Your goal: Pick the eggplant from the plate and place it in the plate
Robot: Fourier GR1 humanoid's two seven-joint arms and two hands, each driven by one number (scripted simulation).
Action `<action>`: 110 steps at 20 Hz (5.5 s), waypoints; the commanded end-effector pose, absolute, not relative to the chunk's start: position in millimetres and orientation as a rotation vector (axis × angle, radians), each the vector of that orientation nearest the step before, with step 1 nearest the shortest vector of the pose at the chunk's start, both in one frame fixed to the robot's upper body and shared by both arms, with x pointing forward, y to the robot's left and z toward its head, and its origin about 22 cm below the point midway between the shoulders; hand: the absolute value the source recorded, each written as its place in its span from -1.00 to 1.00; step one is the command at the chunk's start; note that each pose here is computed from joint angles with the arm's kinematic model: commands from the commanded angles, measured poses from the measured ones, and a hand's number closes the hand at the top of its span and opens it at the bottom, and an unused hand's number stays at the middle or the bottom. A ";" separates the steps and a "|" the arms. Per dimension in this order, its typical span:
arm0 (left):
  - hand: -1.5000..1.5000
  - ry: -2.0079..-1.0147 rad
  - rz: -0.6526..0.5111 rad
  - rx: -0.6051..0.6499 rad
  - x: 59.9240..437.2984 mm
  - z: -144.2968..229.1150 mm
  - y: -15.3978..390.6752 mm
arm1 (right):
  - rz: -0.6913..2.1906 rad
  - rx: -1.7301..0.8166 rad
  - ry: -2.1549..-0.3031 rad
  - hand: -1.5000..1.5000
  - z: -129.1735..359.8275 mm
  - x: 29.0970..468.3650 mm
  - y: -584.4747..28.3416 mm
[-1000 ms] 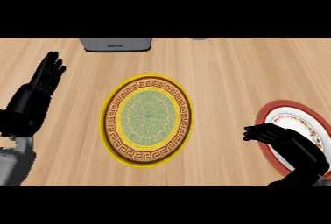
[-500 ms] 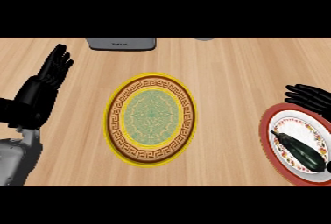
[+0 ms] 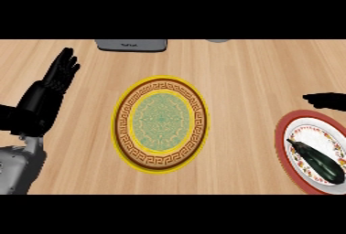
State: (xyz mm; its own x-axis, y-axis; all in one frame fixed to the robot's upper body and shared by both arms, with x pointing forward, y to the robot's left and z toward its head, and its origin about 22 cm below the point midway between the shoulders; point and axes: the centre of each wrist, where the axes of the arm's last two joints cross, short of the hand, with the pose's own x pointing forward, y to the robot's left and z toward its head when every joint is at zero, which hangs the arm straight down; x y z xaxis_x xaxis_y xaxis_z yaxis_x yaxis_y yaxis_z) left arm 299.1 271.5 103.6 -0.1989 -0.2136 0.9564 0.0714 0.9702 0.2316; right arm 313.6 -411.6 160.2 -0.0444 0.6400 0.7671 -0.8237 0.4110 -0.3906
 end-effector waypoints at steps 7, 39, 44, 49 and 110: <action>0.00 -1.764 -0.243 0.137 307.7 95.6 282.0 | 1.467 0.224 -0.862 -1.00 127.3 329.5 -383.3; 0.00 -1.747 -0.229 0.136 310.4 111.5 291.6 | 1.698 0.082 -0.662 -1.00 -22.0 301.0 -386.7; 0.00 -1.756 -0.229 0.138 299.1 100.9 291.3 | 1.549 0.023 -0.938 1.00 -21.4 310.7 -378.3; 0.00 -1.735 -0.206 0.204 290.6 103.8 297.7 | 1.255 -0.487 -0.841 1.00 -16.9 293.9 -420.5; 0.00 -1.771 -0.291 0.086 315.4 119.7 269.4 | 0.503 -0.827 -1.311 -1.00 72.9 337.4 2.8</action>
State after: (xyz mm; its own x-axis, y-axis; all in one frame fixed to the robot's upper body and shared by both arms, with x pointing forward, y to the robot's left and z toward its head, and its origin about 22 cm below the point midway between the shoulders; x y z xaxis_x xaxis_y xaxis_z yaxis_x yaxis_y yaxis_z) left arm 309.4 269.4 109.5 -0.2076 -0.2154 0.9542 0.0876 0.9674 0.2375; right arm 329.9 0.5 79.7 0.1189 0.8183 0.5624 0.0906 0.5551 -0.8268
